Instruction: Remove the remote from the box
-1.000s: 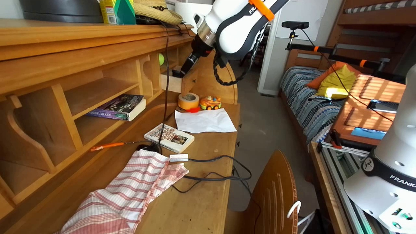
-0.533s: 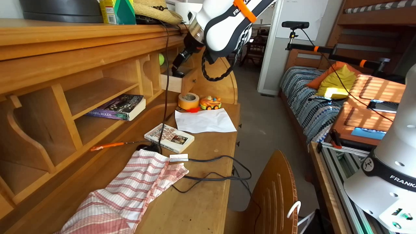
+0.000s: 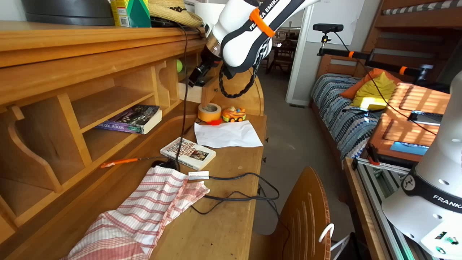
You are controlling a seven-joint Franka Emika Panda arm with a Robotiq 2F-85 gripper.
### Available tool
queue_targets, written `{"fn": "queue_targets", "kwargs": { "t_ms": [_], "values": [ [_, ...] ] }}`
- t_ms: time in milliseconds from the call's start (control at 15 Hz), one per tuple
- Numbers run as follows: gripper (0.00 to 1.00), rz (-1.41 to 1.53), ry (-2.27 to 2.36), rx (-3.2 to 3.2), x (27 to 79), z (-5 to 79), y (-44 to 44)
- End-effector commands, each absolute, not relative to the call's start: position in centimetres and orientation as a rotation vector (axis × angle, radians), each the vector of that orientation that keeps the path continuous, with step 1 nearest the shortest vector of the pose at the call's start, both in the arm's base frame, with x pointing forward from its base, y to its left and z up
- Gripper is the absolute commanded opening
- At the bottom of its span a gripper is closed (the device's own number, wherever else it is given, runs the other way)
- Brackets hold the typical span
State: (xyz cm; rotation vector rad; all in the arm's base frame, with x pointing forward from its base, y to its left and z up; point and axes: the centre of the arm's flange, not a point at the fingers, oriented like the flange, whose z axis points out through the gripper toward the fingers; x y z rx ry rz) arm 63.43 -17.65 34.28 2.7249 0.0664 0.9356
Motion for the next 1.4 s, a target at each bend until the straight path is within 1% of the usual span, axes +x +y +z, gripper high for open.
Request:
{"fn": "queue_targets", "kwargs": {
  "t_ms": [0,533,1333],
  "values": [
    [1.00,0.965,-0.022,2.719,63.7,34.6,-18.4],
    [1.00,0.956,-0.128,2.712,63.6,34.9,-20.1],
    [1.00,0.927,-0.066,2.737,64.1,34.1,-18.6]
  ]
}}
